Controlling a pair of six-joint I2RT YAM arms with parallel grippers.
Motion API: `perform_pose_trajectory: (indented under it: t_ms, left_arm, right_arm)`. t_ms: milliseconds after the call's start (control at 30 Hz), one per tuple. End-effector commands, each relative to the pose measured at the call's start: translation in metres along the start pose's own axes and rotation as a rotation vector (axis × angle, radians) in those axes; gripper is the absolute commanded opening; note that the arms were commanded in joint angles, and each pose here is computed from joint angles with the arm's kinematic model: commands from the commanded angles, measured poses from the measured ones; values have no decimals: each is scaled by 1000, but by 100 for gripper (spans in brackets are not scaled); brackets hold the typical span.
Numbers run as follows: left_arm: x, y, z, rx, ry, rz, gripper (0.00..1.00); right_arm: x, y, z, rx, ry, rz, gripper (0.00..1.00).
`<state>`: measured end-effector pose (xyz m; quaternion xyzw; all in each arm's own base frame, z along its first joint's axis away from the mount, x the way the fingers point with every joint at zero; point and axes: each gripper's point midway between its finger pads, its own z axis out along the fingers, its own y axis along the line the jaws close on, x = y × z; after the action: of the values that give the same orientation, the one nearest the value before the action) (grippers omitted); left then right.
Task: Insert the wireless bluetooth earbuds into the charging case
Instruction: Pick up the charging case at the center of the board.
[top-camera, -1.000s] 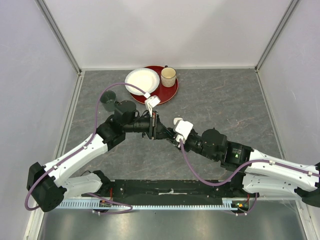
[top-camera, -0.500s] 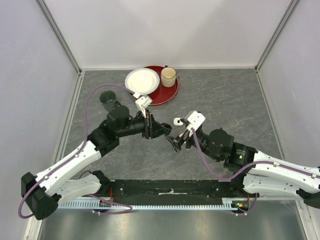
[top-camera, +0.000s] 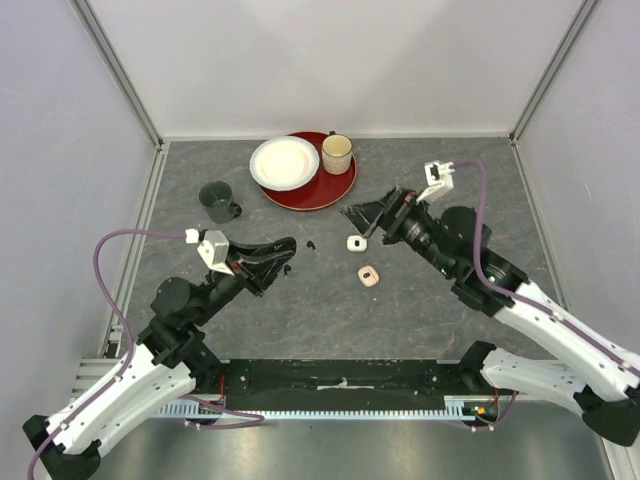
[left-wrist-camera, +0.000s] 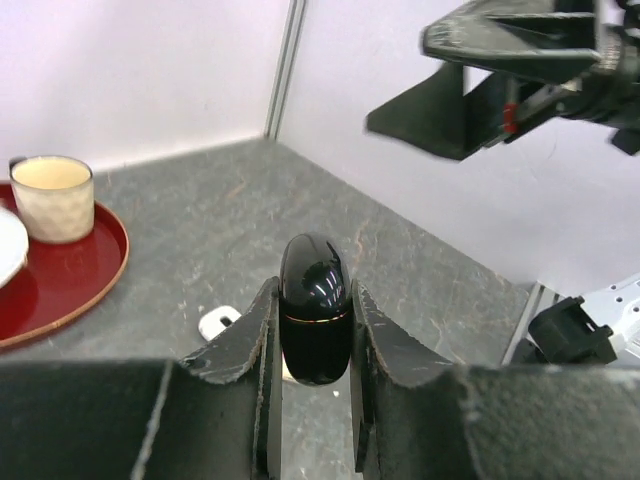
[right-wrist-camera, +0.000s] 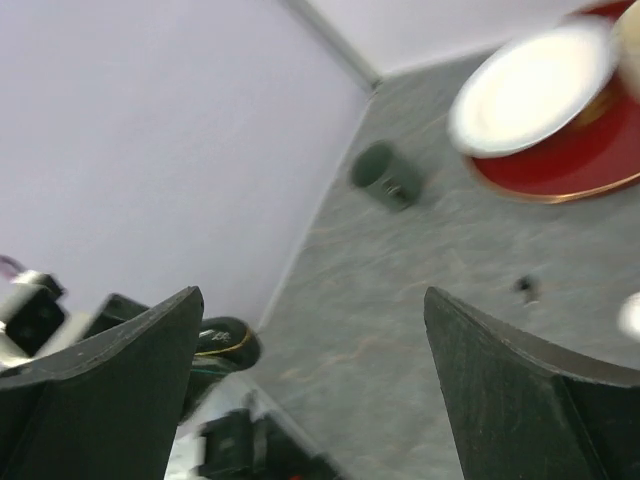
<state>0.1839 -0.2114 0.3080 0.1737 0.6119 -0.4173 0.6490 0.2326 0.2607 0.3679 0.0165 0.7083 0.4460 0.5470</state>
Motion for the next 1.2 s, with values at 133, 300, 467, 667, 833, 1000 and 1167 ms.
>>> perform_pose_trajectory:
  t_ms: [133,300,467,667,833,1000,1167]
  left_arm:
    - [-37,-23,-4,148,-222,171,2]
    - [-37,-27,0,172,-222,179,2]
    - [-36,-27,4,178,-216,188,2]
    - [-35,-29,8,192,-209,186,2]
    - [-35,-32,8,205,-206,177,2]
    - [-33,-34,10,220,-199,176,2]
    - [-31,-34,12,225,-193,174,2]
  right_arm:
    - [60,83,11,-476,450,717,95]
    - [61,86,14,-450,475,670,97]
    - [62,92,13,-472,509,698,98]
    - [75,88,16,-460,565,751,97]
    - [81,86,19,-455,588,771,90]
    - [85,86,20,-464,597,798,78]
    - [90,84,21,-448,617,809,71]
